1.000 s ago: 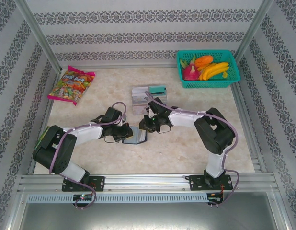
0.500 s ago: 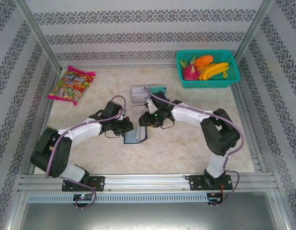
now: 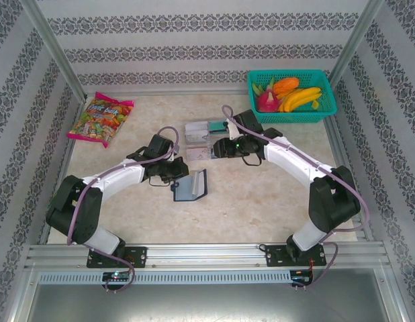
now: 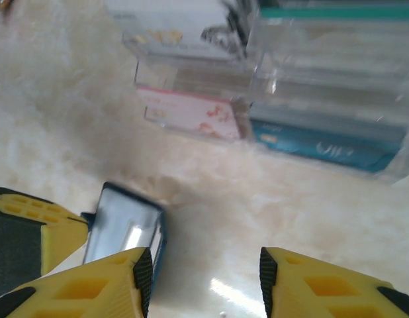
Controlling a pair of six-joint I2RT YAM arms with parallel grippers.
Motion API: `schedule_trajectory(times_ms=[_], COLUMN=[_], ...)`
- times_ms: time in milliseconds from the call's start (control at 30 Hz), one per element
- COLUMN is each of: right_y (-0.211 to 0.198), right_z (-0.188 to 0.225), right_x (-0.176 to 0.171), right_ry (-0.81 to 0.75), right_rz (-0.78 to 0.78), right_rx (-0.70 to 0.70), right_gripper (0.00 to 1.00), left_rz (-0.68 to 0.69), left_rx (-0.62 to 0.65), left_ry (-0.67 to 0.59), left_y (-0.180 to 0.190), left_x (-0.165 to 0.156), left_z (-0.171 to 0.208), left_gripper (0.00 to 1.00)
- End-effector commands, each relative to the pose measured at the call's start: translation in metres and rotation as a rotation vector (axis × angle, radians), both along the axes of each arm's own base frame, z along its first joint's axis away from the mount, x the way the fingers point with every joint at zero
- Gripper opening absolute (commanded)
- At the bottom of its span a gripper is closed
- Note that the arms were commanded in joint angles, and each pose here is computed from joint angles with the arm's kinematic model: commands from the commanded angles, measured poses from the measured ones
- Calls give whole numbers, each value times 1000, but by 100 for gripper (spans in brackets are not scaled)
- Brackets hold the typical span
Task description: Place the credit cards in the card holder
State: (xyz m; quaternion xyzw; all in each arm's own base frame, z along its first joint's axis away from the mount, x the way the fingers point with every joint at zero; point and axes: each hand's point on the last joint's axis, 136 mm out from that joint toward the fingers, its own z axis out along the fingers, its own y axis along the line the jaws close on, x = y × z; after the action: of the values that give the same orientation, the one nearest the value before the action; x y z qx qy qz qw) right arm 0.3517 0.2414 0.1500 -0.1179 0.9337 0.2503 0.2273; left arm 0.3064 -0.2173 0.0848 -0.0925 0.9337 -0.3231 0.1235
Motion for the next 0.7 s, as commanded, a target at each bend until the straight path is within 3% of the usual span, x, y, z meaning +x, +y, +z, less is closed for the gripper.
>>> schedule_trajectory(times_ms=[0,167,433,467,533,567,667], right_y=[-15,-30,-45,-45,-41,-37,-10], right_z=[10,23,49,53,60,62,68], right_x=[30,73,131,136,140,141,135], right_ry=[-153,-366,-580,-588,-586,-573,-540], right_rz=[47,104,169,177,207,222,312], right_rx=[-181,-369,-427,-408,-351,-314,-229], right_gripper=[49,51,59,64,89,97,98], left_rz=[34,116,198,204,216,216,233], left_rx=[11,45,15,13,27,32,48], left_ry=[-31,-46,-15,-21,-32,-38,-34], left_y=[9,27,38,38,40,40,43], left_x=[20,52,104,108,115,117,123], left_z=[11,23,12,12,15,15,13], left_gripper=[11,16,26,27,29,31,32])
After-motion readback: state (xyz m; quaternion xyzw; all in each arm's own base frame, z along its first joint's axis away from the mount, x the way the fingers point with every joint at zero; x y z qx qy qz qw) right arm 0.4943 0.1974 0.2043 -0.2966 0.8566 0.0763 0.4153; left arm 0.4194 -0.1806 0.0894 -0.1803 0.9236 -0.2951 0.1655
